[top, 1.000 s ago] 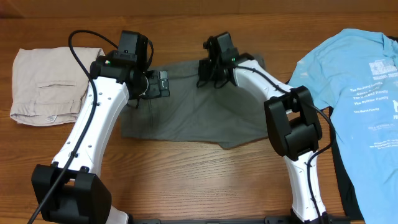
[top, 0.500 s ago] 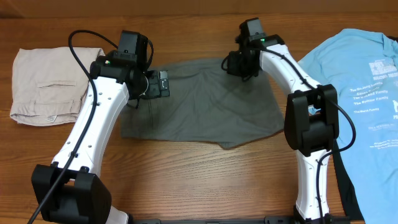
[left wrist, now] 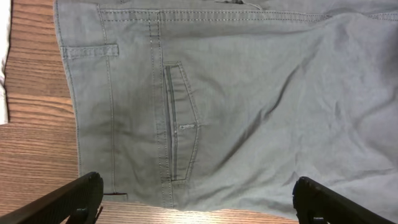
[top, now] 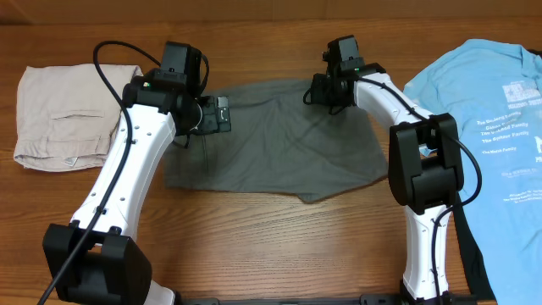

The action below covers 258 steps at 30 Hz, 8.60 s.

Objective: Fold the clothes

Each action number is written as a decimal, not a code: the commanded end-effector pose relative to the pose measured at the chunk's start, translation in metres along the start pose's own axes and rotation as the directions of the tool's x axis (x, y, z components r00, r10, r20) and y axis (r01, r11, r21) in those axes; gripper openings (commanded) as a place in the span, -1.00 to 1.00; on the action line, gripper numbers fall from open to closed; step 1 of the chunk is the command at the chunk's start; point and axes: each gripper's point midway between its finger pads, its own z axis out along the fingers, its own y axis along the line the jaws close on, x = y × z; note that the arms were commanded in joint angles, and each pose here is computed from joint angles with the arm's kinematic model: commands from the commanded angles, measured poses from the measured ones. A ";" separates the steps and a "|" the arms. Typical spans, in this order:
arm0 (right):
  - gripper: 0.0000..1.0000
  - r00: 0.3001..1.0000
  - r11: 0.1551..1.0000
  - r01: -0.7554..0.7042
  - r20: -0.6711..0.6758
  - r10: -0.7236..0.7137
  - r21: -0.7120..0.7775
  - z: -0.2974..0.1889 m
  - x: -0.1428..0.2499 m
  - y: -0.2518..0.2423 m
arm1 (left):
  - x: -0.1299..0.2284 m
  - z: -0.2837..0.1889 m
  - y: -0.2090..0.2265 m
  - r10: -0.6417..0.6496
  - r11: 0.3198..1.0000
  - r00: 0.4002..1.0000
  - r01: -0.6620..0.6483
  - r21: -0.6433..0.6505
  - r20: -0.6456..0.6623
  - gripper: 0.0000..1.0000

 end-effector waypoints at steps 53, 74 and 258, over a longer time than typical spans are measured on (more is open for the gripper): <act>-0.92 0.997 0.895 0.025 -0.051 -0.053 -0.445 -0.103 -0.021 0.107 | -0.002 0.002 0.002 0.004 1.000 1.000 -0.004 -0.013 0.005 1.00; -0.92 0.973 0.910 0.166 -0.086 -0.214 -0.381 -0.015 0.051 0.180 | -0.002 0.002 0.002 0.004 1.000 1.000 -0.004 -0.013 0.005 0.99; 1.00 0.964 0.958 -0.212 -0.120 0.237 0.192 -0.142 -0.008 -0.105 | 0.058 0.177 0.076 -0.098 0.991 0.943 0.121 0.054 -0.319 -0.17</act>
